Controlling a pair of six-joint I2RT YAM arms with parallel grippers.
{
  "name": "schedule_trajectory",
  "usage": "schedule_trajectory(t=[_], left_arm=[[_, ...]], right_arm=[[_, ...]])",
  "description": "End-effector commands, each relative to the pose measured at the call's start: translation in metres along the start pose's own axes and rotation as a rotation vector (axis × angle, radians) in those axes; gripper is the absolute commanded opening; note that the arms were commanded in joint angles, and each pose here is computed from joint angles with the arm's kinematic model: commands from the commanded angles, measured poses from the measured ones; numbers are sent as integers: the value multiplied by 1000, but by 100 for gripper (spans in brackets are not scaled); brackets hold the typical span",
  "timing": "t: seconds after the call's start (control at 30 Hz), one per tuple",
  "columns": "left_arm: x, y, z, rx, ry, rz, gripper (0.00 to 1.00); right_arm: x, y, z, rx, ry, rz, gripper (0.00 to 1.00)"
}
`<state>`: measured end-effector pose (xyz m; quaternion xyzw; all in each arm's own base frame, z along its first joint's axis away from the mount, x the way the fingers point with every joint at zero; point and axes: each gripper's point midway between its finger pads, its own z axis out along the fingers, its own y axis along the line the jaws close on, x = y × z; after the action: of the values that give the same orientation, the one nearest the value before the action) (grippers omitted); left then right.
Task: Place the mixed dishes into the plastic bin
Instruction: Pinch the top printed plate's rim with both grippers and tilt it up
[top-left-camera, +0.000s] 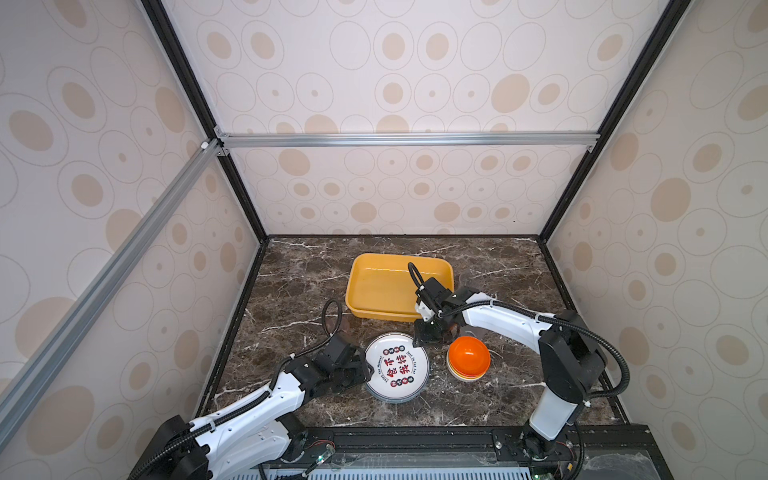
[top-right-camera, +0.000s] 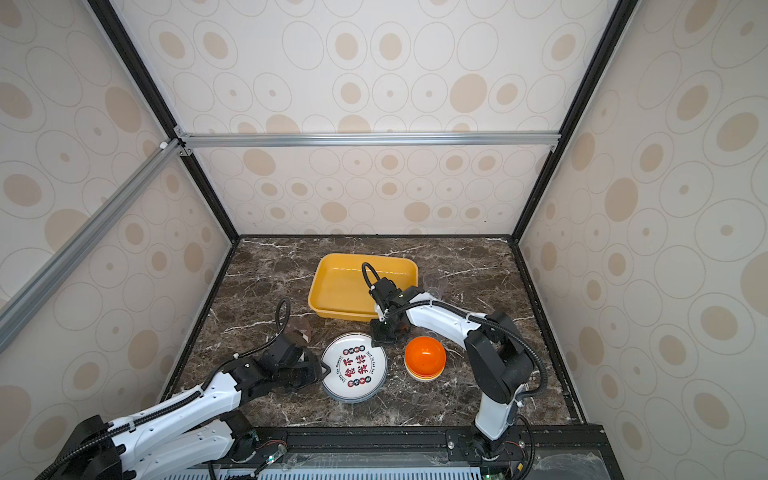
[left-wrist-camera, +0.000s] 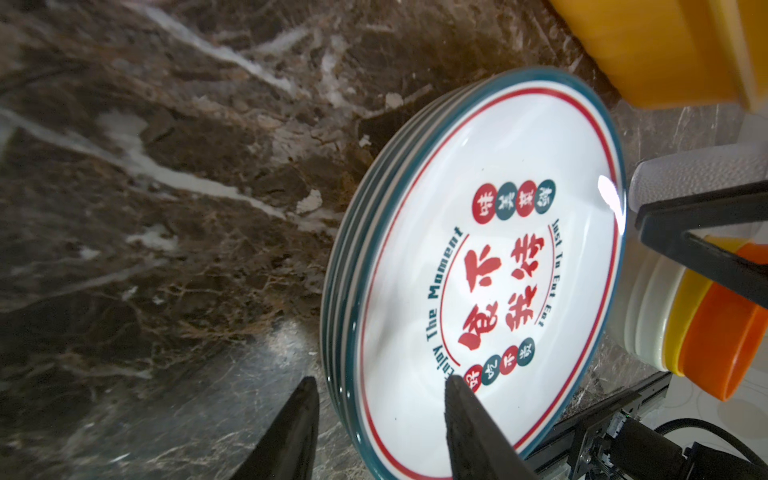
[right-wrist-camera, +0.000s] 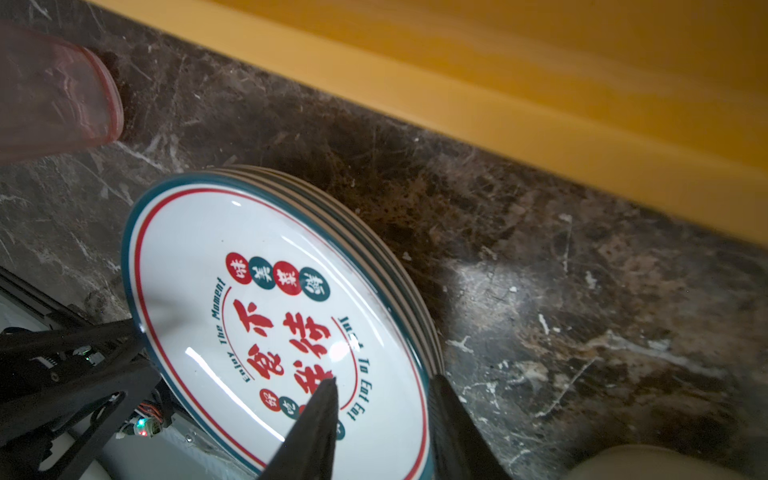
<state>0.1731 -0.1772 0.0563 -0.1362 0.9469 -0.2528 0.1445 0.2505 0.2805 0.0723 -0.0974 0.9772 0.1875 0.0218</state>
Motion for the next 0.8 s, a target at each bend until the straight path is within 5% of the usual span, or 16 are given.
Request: schedule_trajectory(t=[0.0, 0.77], left_arm=[[0, -2, 0, 3, -6, -8, 47], [3, 2, 2, -6, 0, -11, 45]], right_arm=[[1, 2, 4, 14, 14, 3, 38], [3, 5, 10, 17, 23, 3, 35]])
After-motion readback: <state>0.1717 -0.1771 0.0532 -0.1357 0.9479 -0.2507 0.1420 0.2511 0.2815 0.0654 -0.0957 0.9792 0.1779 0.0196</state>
